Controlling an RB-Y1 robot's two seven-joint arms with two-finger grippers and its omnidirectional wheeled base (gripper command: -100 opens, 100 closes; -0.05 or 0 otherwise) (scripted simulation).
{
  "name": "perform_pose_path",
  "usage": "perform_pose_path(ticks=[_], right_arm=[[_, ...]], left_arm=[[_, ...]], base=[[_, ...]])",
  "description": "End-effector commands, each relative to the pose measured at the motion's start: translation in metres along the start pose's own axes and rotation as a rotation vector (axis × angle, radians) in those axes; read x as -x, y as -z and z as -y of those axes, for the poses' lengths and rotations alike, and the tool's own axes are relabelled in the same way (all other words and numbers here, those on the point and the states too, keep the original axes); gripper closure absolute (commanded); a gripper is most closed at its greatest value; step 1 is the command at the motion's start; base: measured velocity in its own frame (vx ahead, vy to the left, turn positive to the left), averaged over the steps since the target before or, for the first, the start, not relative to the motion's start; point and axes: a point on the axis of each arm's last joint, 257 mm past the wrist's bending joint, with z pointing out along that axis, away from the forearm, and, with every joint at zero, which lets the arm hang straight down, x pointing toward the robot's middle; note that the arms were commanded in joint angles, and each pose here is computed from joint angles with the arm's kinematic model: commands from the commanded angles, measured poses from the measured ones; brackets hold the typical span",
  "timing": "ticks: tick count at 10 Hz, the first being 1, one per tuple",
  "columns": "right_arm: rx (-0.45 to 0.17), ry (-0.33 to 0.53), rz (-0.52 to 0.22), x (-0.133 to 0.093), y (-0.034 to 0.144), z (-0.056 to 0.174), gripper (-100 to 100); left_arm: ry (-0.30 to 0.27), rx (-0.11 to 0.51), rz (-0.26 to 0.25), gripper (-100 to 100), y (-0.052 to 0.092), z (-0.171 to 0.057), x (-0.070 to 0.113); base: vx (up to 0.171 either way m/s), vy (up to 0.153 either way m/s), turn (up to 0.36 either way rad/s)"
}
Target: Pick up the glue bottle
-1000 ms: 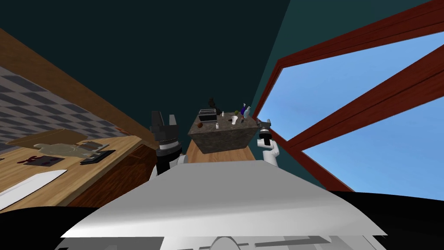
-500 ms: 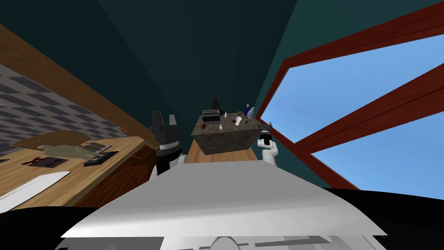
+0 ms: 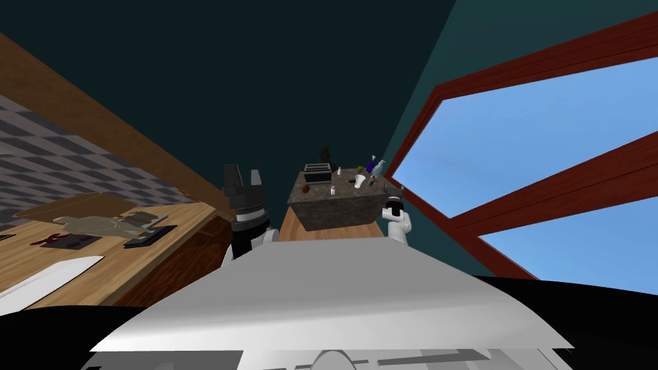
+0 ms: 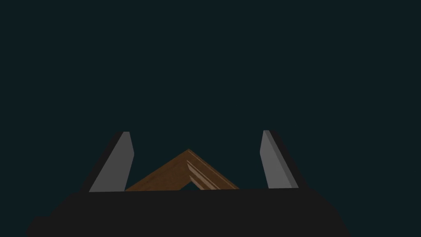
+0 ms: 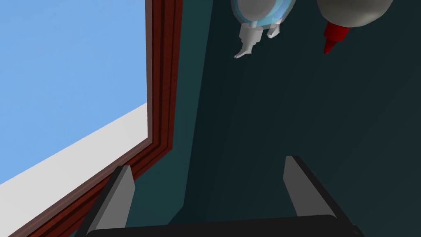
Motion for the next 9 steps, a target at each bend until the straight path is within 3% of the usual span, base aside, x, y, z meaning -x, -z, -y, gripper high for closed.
perform_pose_path(ticks=[1, 4, 6, 9], right_arm=[[-0.026, 0.025, -0.032, -0.015, -0.001, 0.008, -100], [-0.058, 0.052, -0.102, -0.046, 0.003, 0.017, -100], [-0.083, 0.066, -0.16, -0.07, 0.009, 0.023, -100], [-0.107, 0.07, -0.208, -0.089, 0.012, 0.028, -100]], left_arm=[[0.0, 0.0, 0.0, 0, 0.0, 0.0, 0.0], [0.0, 0.0, 0.0, 0, 0.0, 0.0, 0.0], [0.0, 0.0, 0.0, 0, 0.0, 0.0, 0.0], [0.0, 0.0, 0.0, 0, 0.0, 0.0, 0.0]], base=[[0.074, 0.05, 0.043], [0.096, 0.061, 0.043], [0.2, 0.087, 0.088], [0.2, 0.042, 0.081]])
